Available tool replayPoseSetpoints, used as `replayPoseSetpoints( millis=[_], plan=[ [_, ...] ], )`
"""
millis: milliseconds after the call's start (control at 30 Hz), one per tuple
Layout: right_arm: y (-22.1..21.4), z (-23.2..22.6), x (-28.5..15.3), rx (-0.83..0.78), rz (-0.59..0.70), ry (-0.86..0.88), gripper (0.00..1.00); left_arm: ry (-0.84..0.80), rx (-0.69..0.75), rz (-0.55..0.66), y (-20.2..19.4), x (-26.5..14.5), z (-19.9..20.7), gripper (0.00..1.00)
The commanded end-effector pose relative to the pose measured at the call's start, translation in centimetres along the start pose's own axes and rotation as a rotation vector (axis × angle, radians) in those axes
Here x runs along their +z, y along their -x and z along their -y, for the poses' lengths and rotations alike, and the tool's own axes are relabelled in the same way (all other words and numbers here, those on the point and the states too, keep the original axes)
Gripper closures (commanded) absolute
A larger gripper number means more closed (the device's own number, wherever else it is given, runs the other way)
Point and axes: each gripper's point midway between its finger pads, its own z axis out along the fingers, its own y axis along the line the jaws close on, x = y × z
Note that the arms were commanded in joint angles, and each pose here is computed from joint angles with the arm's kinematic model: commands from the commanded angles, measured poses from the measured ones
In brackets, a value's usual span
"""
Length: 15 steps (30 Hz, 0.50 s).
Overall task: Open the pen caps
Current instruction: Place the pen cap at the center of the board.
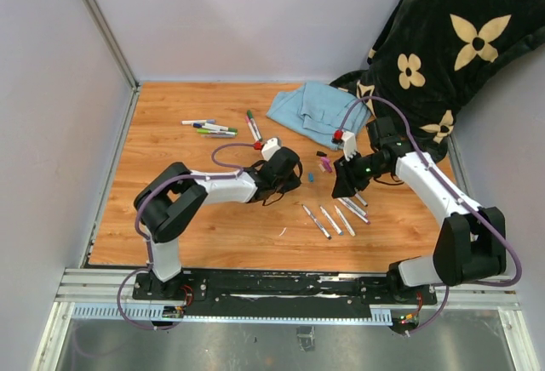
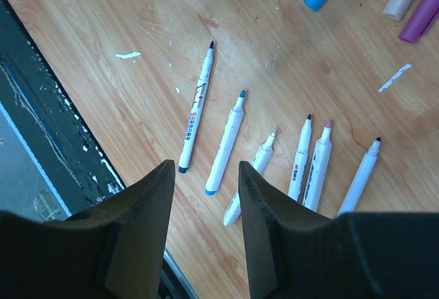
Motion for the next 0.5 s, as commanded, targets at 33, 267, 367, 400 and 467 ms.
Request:
replayPoseSetpoints(
  millis=[33, 267, 367, 400, 467],
  plan=[
    [0.8, -1.3, -1.8, -0.043, 0.066, 0.053, 0.56, 0.097, 0.101, -0.035, -1.4, 1.0, -1.2, 0.82],
    [1.0, -1.4, -2.0, -0.049, 0.077, 0.05, 0.56, 0.228, 0.142, -0.038, -1.4, 1.7, -2.7, 0.76],
    [1.0, -1.5, -2.2, -0.053, 0.082, 0.048, 0.56, 0.244, 0.153, -0.03, -1.3, 1.6, -2.9, 0.72],
    [1.0, -1.5, -2.2, -0.051, 0.082, 0.048, 0.56, 0.243, 0.154, -0.03, -1.3, 1.5, -2.9, 0.72],
    [1.1, -1.5, -2.2, -0.051, 0.086, 0.05, 0.56, 0.242, 0.155, -0.03, -1.3, 1.3, -2.9, 0.71]
  ],
)
